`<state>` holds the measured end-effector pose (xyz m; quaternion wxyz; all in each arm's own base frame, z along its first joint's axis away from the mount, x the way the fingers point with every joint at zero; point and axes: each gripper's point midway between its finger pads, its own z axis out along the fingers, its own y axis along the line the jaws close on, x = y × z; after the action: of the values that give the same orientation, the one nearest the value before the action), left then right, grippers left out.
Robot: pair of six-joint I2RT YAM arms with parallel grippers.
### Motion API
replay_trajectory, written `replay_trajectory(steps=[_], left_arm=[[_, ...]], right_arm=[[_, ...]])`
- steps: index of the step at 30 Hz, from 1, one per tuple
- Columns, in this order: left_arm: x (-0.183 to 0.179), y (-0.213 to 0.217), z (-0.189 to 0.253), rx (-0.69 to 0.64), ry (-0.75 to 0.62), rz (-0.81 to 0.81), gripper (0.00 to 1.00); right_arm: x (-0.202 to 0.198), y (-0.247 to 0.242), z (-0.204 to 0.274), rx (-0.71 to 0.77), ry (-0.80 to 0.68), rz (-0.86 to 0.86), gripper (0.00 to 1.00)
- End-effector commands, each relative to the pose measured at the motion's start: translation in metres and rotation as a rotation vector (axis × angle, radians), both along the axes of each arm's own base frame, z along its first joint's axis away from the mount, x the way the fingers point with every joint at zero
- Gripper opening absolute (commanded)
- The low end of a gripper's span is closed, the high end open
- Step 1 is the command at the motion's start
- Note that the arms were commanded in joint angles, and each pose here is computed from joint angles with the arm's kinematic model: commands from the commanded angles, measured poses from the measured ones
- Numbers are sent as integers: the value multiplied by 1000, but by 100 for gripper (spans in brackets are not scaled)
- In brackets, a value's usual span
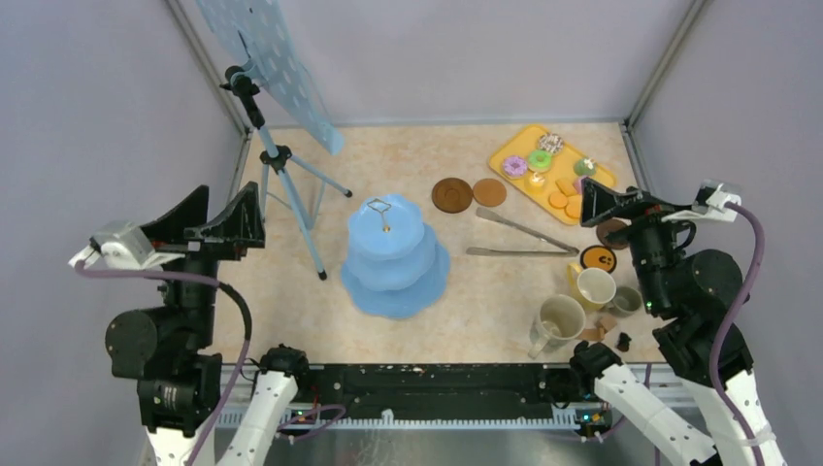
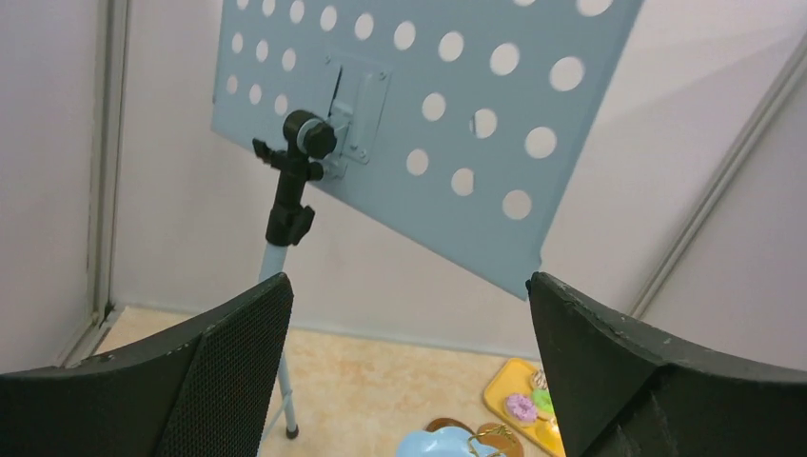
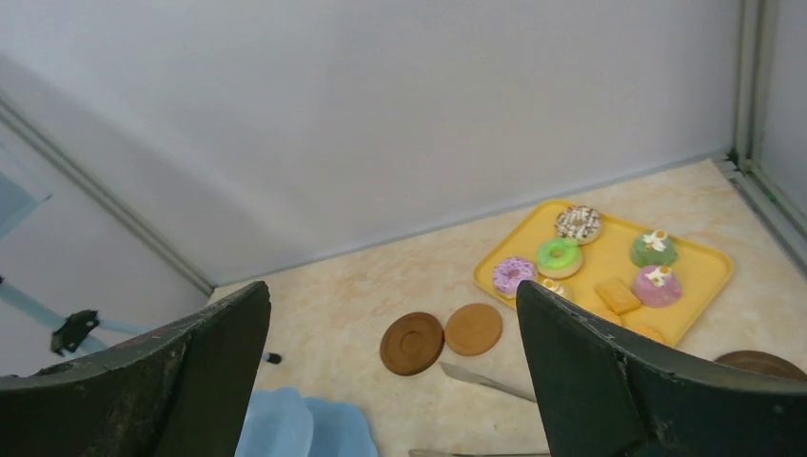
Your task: Serve the afternoon tea
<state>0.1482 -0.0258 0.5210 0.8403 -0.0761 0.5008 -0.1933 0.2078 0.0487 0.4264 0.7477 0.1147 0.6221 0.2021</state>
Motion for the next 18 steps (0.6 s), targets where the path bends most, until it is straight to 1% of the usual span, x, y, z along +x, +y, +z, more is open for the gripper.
replay_trajectory(steps=[1, 4, 7, 12, 15, 18], left_arm=[[28, 4, -21, -19, 144, 32, 99], [40, 3, -41, -2, 229, 38, 99], [51, 0, -63, 35, 310, 30, 99], [64, -7, -105, 97, 439, 3, 99], [65, -18, -133, 133, 501, -61, 99], [65, -32, -163, 164, 546, -140, 99]], right_arm=[[8, -26, -15, -36, 116, -157, 99], [16, -30, -37, -124, 216, -207, 99], [28, -22, -56, -236, 292, -181, 99], [49, 28, -92, -445, 389, 70, 99], [65, 47, -123, -535, 492, 153, 98], [84, 59, -153, -635, 599, 205, 95]])
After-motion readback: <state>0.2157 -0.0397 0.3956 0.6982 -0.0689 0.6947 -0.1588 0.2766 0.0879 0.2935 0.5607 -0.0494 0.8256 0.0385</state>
